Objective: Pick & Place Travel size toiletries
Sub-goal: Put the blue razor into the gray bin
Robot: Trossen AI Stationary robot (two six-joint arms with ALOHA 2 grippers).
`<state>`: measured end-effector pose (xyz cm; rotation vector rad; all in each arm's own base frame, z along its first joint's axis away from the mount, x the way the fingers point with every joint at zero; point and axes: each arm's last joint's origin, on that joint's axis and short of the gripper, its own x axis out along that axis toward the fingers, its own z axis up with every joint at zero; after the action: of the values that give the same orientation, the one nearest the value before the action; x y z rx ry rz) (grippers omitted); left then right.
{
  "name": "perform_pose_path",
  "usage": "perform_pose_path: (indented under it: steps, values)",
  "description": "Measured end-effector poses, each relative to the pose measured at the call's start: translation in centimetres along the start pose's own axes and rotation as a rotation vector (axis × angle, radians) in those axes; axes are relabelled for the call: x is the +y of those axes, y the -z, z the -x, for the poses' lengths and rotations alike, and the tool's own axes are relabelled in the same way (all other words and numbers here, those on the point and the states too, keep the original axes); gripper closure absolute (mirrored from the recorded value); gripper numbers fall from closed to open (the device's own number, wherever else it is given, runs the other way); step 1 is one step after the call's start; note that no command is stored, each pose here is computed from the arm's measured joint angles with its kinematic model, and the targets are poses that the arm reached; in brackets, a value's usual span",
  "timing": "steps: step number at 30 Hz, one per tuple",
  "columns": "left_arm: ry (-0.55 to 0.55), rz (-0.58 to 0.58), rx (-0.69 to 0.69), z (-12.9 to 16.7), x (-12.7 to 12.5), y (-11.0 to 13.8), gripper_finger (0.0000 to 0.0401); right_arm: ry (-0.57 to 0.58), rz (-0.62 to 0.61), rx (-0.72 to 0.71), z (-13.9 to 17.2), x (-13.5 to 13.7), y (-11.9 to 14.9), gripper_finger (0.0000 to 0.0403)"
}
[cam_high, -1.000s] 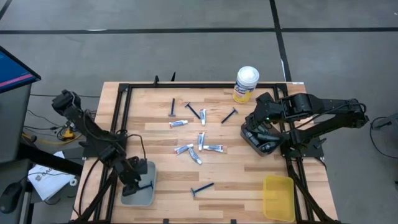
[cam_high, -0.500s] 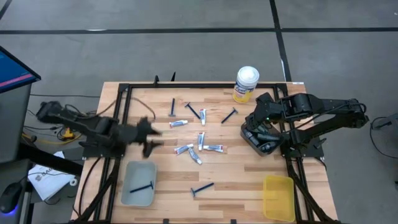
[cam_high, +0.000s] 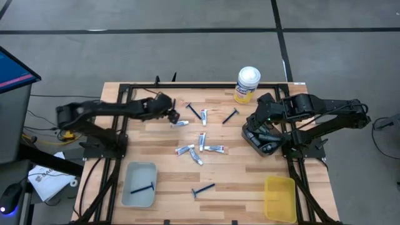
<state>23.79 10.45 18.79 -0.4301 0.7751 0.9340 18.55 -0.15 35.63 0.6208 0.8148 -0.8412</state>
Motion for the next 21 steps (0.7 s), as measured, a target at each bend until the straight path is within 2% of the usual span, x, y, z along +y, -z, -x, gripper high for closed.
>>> perform_pose_path:
  steps: [4, 8, 14, 21]
  values:
    - [-0.058, 0.006, 0.055, -3.0, -0.5, -1.1, 0.0158, 0.0, 0.0, 0.0, 0.0, 0.0, 0.0, 0.0149]
    - [-0.103, 0.017, 0.105, -5.0, -0.3, -1.0, 0.0158, -0.003, 0.008, 0.001, 0.1, 0.1, 0.1, 0.0149]
    - [-0.114, 0.111, 0.141, -6.0, 0.0, -0.6, 0.0158, 0.005, 0.018, 0.007, 0.1, 0.0, 0.2, 0.0149]
    - [-0.083, 0.112, 0.203, -7.3, -0.4, 0.3, 0.0177, 0.005, 0.045, 0.007, 0.1, 0.0, 0.2, 0.0149]
